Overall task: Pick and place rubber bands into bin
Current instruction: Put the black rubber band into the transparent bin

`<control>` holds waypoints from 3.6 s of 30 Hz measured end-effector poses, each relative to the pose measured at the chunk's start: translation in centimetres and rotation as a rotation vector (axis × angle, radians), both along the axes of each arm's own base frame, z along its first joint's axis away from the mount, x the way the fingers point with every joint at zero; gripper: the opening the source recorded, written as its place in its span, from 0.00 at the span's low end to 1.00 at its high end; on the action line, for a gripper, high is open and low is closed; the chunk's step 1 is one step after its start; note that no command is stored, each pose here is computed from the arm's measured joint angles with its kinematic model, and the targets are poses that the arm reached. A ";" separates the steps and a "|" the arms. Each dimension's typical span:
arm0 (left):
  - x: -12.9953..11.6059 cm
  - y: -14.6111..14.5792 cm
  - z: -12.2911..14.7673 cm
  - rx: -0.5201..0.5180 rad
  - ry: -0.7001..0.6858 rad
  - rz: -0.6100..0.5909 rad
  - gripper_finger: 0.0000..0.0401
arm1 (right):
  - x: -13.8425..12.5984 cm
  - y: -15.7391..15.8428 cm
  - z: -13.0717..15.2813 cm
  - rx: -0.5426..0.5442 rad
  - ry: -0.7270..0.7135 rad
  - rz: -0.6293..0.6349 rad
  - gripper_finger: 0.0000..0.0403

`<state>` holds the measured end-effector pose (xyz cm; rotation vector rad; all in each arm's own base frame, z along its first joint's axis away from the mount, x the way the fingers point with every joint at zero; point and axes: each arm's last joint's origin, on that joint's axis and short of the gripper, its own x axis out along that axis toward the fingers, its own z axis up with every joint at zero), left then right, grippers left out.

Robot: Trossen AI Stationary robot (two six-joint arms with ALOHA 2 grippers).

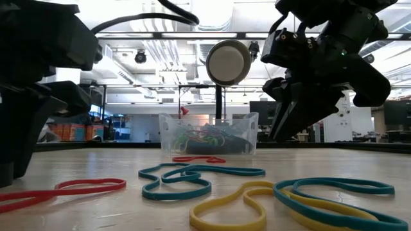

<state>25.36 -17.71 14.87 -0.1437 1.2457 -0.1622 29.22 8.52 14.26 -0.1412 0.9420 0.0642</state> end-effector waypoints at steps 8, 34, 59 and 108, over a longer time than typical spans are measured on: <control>-0.2 0.2 -0.1 0.037 0.007 0.004 0.09 | 0.0 0.0 0.0 -0.001 -0.001 0.002 0.17; 0.3 5.4 6.4 0.693 -0.409 0.173 0.00 | 0.0 0.0 0.0 0.003 -0.001 -0.004 0.17; 4.8 16.4 15.1 0.947 -0.763 0.204 0.00 | 0.2 0.0 0.1 0.002 -0.023 0.001 0.17; 8.5 22.6 8.6 0.584 -0.582 0.123 0.00 | -0.1 0.0 -0.2 -0.005 -0.010 0.007 0.17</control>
